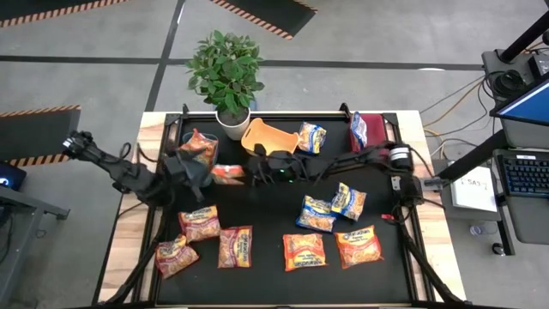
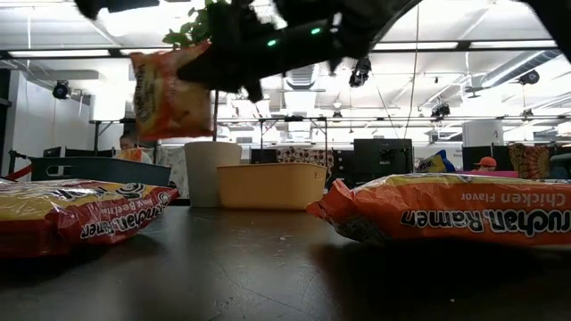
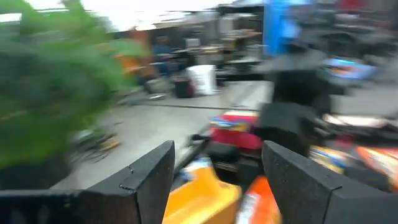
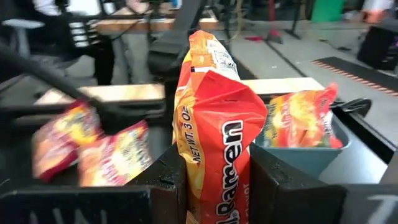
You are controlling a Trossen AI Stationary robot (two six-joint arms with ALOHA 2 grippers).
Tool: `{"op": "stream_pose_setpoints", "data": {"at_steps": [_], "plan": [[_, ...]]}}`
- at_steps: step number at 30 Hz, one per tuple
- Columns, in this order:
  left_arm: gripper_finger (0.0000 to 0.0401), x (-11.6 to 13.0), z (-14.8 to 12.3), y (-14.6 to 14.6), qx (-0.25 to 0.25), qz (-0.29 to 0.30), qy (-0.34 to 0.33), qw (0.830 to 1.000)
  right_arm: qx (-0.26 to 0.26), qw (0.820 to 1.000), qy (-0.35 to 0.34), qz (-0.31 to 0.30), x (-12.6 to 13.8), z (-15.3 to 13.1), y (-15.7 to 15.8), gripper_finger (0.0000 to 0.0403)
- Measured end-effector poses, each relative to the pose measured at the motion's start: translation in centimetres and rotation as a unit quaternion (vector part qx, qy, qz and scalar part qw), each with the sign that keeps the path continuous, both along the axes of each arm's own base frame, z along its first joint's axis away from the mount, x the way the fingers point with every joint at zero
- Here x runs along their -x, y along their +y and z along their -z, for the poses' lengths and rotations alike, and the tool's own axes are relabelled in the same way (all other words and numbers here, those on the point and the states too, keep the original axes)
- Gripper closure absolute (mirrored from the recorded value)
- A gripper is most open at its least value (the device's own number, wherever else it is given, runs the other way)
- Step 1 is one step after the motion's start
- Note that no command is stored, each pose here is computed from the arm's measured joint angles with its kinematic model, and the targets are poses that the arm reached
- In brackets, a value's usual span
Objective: Sort Maruchan noodles
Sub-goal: Put the orange noodle pack into the blue bin
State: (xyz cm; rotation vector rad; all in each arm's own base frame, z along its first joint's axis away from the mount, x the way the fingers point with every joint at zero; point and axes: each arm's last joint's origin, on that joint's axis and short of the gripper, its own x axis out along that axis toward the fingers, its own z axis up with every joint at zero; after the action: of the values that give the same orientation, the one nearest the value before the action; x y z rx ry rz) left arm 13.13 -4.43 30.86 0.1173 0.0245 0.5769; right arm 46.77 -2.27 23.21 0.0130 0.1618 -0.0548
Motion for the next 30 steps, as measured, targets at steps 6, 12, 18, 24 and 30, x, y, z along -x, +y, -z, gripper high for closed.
{"op": "stream_pose_setpoints", "data": {"at_steps": [6,12,18,24,30], "plan": [[0.019,1.8,-0.1,0.9,0.025,-0.048,-0.032,0.998,-0.03,0.999,-0.024,0.037,-3.8,0.9,-2.4,0.0308],[0.02,3.0,-0.2,1.5,0.04,-0.044,-0.054,0.997,-0.051,0.997,-0.041,0.049,-7.1,2.5,-3.8,0.0308],[0.0207,3.7,0.0,1.9,0.047,-0.044,-0.064,0.996,-0.068,0.994,-0.076,0.051,-10.2,3.2,-4.1,0.0308],[0.0208,3.8,0.2,2.0,0.047,-0.043,-0.065,0.996,-0.07,0.988,-0.108,0.085,-12.6,4.6,-4.6,0.0308],[0.0208,3.8,0.2,2.0,0.045,-0.043,-0.063,0.996,-0.07,0.987,-0.116,0.085,-13.9,7.1,-4.7,0.0308]]}}
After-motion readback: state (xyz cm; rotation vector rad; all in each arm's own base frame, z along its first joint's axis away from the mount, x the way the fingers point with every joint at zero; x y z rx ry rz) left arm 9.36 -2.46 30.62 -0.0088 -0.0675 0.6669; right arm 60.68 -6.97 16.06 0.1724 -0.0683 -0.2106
